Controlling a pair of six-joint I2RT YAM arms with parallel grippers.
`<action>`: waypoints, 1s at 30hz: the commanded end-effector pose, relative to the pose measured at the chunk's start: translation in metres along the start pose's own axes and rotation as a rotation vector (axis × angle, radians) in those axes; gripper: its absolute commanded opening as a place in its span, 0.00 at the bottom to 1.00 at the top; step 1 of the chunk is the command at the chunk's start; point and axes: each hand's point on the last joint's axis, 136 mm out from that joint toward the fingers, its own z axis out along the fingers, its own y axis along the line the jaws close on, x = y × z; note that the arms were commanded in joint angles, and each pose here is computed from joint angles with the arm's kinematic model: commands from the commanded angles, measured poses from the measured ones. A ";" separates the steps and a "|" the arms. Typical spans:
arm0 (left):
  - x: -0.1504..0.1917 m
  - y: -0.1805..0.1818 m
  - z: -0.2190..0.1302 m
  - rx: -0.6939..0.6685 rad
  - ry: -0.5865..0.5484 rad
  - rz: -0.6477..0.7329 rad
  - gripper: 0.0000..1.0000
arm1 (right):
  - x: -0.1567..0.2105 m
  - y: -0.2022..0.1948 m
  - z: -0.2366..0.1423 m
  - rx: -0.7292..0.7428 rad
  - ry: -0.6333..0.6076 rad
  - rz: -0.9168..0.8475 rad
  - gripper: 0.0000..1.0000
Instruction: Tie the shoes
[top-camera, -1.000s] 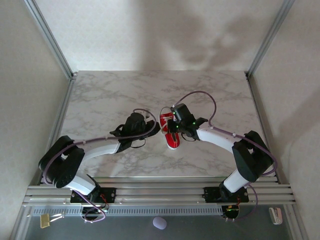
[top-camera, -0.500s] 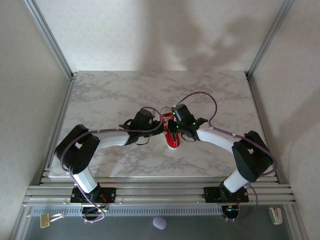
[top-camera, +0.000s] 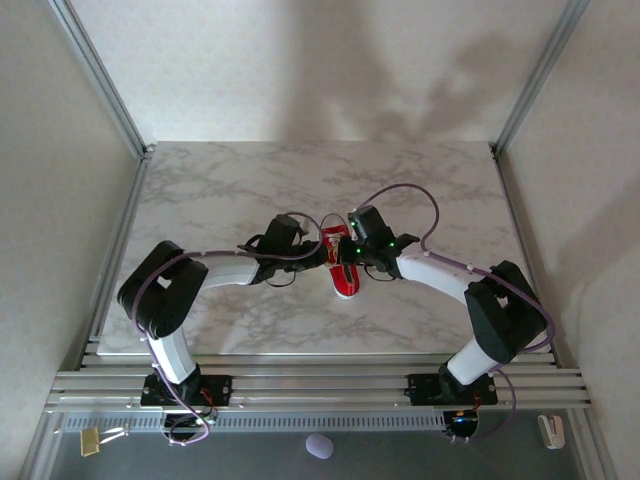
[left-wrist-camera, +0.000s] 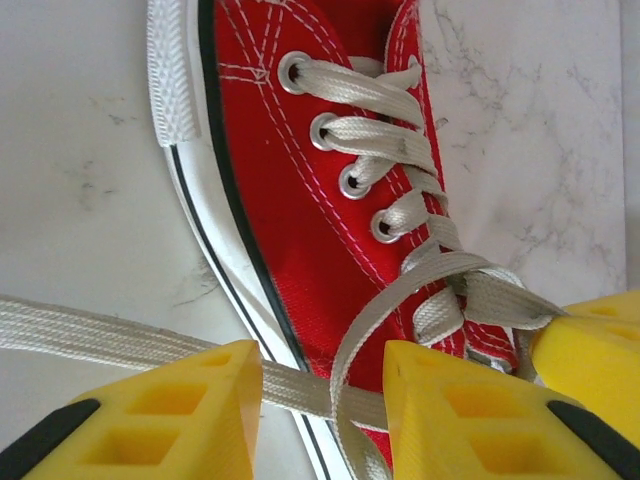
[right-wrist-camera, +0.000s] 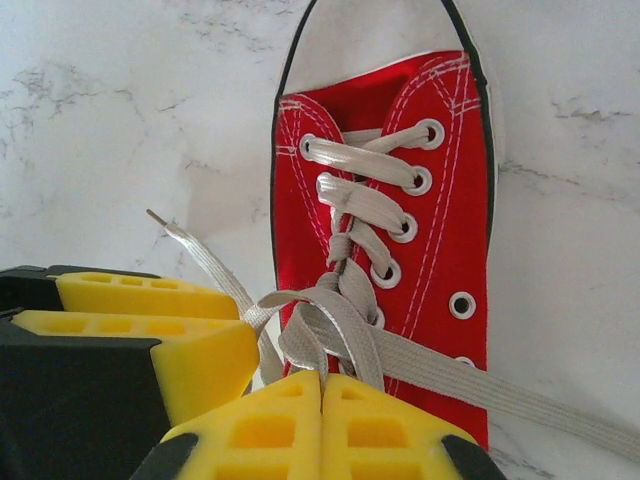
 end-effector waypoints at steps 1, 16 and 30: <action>-0.006 -0.013 0.003 0.061 0.001 0.009 0.37 | 0.002 0.000 0.001 -0.020 0.040 0.056 0.00; -0.012 -0.024 -0.008 0.097 -0.033 -0.014 0.07 | 0.002 0.002 -0.002 -0.042 0.035 0.042 0.00; -0.003 -0.013 -0.016 0.057 -0.033 -0.064 0.02 | -0.007 0.017 -0.009 -0.141 -0.045 -0.045 0.00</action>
